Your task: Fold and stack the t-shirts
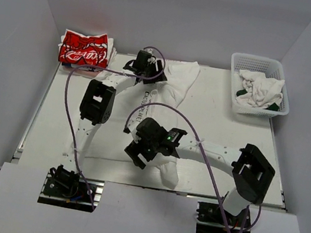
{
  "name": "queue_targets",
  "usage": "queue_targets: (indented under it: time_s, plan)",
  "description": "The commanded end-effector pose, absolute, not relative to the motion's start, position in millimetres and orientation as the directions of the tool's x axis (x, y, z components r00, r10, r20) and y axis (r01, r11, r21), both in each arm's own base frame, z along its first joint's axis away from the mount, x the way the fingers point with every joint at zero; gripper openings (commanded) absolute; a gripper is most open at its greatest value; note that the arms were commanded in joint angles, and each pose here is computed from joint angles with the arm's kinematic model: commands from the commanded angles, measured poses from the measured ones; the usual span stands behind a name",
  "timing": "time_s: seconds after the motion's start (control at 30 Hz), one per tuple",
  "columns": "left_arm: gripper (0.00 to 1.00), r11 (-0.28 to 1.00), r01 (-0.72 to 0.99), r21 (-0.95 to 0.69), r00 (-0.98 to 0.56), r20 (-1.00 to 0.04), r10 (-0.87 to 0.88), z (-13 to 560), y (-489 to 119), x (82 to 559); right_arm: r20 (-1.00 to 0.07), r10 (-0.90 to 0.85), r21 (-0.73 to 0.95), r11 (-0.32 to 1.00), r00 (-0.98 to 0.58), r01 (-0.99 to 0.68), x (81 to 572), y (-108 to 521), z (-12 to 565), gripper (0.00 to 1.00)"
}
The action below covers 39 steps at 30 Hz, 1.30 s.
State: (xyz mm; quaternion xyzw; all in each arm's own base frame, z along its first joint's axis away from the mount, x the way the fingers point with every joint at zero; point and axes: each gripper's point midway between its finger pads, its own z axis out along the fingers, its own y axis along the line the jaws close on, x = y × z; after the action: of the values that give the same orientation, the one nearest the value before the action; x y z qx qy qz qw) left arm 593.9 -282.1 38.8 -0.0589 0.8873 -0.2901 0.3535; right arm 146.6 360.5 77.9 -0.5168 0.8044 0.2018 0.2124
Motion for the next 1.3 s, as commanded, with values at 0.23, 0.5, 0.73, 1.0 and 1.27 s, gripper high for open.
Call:
queue_targets:
  time_s: [0.23, 0.5, 0.73, 1.0, 1.27]
  plan:
    - [1.0, 0.885, 0.175, -0.432, -0.567, -0.779, -0.268, 186.5, -232.5, 575.7, -0.823, -0.362, 0.048, 0.724, -0.438, -0.688, 244.2, 344.0, 178.6, 0.91]
    - [1.0, 0.941, -0.117, -0.319, -0.563, -0.759, -0.327, 164.0, -134.4, 501.2, -0.732, -0.195, 0.14, 0.895, -0.653, -0.425, 336.4, 328.9, 164.3, 0.91]
    - [1.0, 0.866, -0.377, -0.329, -0.582, -0.643, -0.498, 93.2, -87.7, 417.3, -0.656, -0.207, 0.186, 0.888, -0.726, -0.421, 391.8, 367.8, 126.1, 0.91]
    - [1.0, 0.851, -0.4, -0.342, -0.654, -0.544, -0.526, 41.7, -90.9, 379.8, -0.606, -0.15, 0.241, 0.901, -0.781, -0.361, 430.8, 375.0, 92.9, 0.91]
    - [1.0, 0.869, -0.39, -0.306, -0.692, -0.525, -0.495, 24.6, -89.6, 371.1, -0.554, -0.139, 0.291, 0.892, -0.821, -0.347, 426.9, 374.2, 68.3, 0.7]
